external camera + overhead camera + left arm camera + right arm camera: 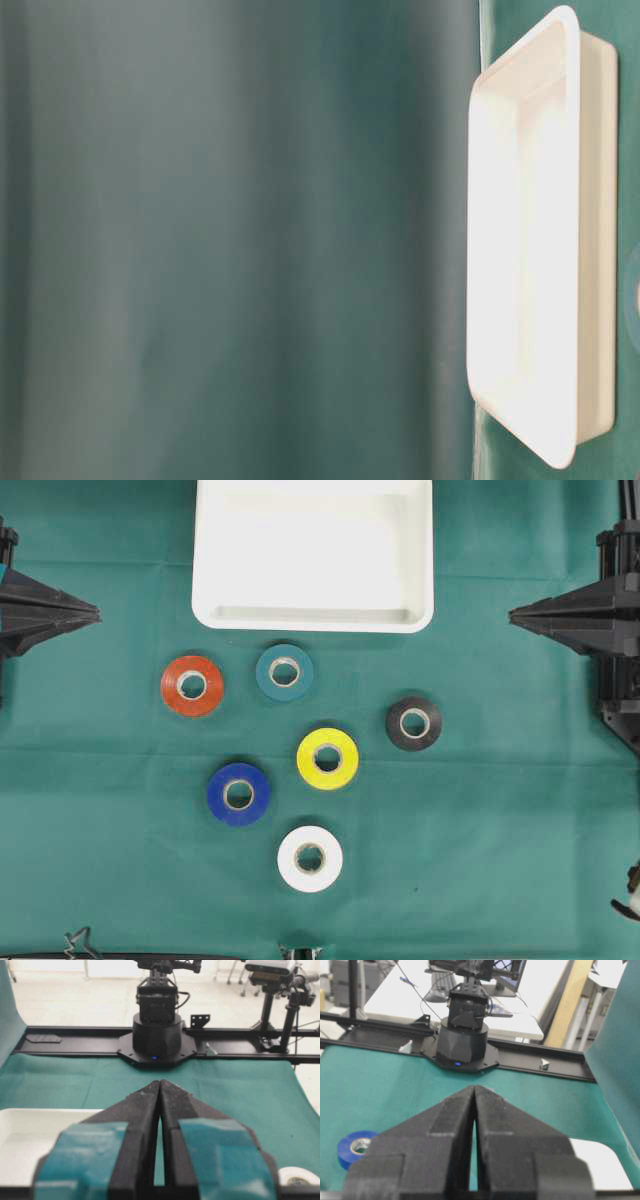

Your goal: Pick up the tape from a random location and place it into the white case.

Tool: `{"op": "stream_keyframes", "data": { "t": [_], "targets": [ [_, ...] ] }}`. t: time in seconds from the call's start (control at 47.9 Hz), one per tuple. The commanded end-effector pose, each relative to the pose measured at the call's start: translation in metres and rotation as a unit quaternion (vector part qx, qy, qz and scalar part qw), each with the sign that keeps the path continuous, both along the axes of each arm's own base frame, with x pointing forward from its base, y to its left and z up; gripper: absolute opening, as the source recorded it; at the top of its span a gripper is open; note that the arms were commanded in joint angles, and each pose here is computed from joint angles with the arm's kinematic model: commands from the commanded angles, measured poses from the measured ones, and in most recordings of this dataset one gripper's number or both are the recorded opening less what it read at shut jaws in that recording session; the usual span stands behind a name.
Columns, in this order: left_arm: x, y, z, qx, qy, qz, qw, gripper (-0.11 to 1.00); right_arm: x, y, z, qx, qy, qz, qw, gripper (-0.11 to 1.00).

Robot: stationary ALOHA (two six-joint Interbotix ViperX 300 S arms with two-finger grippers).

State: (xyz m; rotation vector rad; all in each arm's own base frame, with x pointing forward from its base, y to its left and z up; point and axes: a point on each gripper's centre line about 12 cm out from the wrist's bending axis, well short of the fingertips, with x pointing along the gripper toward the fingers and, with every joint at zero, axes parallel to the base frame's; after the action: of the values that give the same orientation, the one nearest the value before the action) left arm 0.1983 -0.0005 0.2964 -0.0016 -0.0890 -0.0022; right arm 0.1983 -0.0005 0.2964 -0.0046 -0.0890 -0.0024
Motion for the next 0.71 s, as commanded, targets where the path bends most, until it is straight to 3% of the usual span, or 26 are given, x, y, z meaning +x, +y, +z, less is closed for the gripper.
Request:
{"op": "stream_keyframes", "data": {
  "t": [0.0, 0.084, 0.209, 0.439, 0.689],
  "targets": [
    [0.0033, 0.0015, 0.0045, 0.0, 0.012, 0.004, 0.9999, 0.01, 0.0031, 0.0001, 0.0056, 0.005, -0.003, 0.001, 1.0, 0.0],
    [0.0039, 0.0015, 0.002, -0.002, 0.037, 0.004, 0.9993, 0.09, 0.0056, -0.0002, 0.006, 0.005, 0.028, 0.0, 0.9996, 0.0],
    [0.0041, 0.0015, 0.0041, -0.003, 0.048, 0.004, 0.9988, 0.34, 0.0078, 0.0002, 0.0091, 0.005, 0.061, 0.0, 0.9982, 0.0],
    [0.0052, 0.0015, 0.0034, -0.003, 0.051, 0.004, 0.9987, 0.34, 0.0096, -0.0008, 0.0092, 0.003, 0.061, -0.002, 0.9982, 0.0],
    [0.0049, 0.0015, 0.0038, 0.001, 0.05, 0.004, 0.9988, 0.24, 0.0114, -0.0011, 0.0059, 0.003, 0.068, -0.003, 0.9977, 0.0]
  ]
}}
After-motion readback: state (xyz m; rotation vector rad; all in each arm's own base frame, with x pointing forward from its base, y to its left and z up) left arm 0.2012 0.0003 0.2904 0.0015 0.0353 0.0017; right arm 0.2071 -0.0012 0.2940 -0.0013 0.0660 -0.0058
